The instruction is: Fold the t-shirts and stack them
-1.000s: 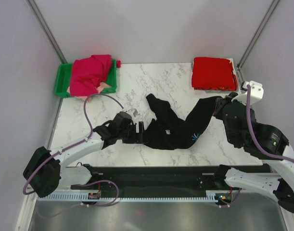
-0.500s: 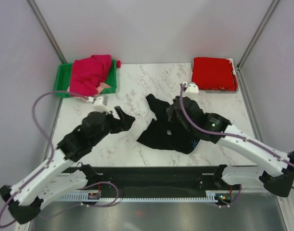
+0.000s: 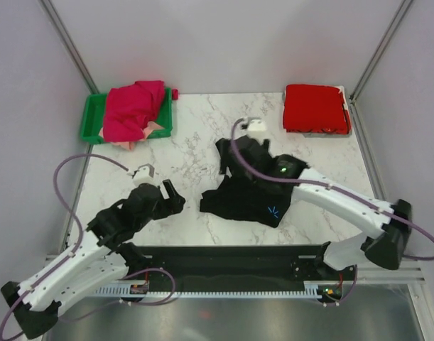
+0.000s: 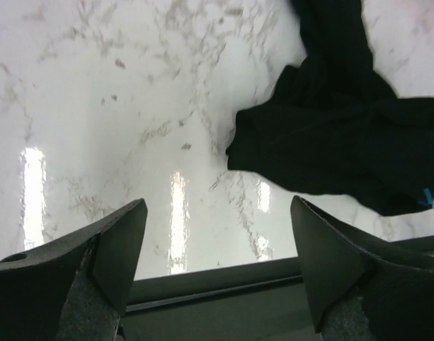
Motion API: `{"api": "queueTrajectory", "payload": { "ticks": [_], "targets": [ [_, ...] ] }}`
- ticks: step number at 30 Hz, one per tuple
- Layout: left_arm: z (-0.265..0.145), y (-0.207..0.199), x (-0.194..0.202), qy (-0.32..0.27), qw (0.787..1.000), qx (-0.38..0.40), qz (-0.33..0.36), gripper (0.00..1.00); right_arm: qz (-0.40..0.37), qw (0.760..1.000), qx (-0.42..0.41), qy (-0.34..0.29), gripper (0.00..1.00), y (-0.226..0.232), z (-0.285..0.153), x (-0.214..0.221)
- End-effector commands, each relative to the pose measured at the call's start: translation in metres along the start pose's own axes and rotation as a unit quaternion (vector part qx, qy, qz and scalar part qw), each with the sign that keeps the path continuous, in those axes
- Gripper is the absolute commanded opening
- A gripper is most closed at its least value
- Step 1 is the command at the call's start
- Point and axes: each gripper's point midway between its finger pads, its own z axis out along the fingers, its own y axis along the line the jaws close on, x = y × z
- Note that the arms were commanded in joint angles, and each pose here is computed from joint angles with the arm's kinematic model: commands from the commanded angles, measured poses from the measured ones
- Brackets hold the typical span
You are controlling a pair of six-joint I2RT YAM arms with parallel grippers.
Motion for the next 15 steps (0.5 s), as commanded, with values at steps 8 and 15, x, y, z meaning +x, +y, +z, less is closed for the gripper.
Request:
{"api": "queueTrajectory", "payload": {
  "ticks": [8,15],
  "targets": [
    [0.071,-0.035,0.074,0.114,0.990,0.051,-0.065,0.78,0.039,0.997,0.049,-0.053,0.98,-0.098,-0.037,-0.035],
    [0.101,-0.046,0.089,0.128,0.987,0.058,-0.079,0.73,0.034,0.998,0.054,-0.025,0.98,-0.108,-0.026,-0.006]
  ]
}}
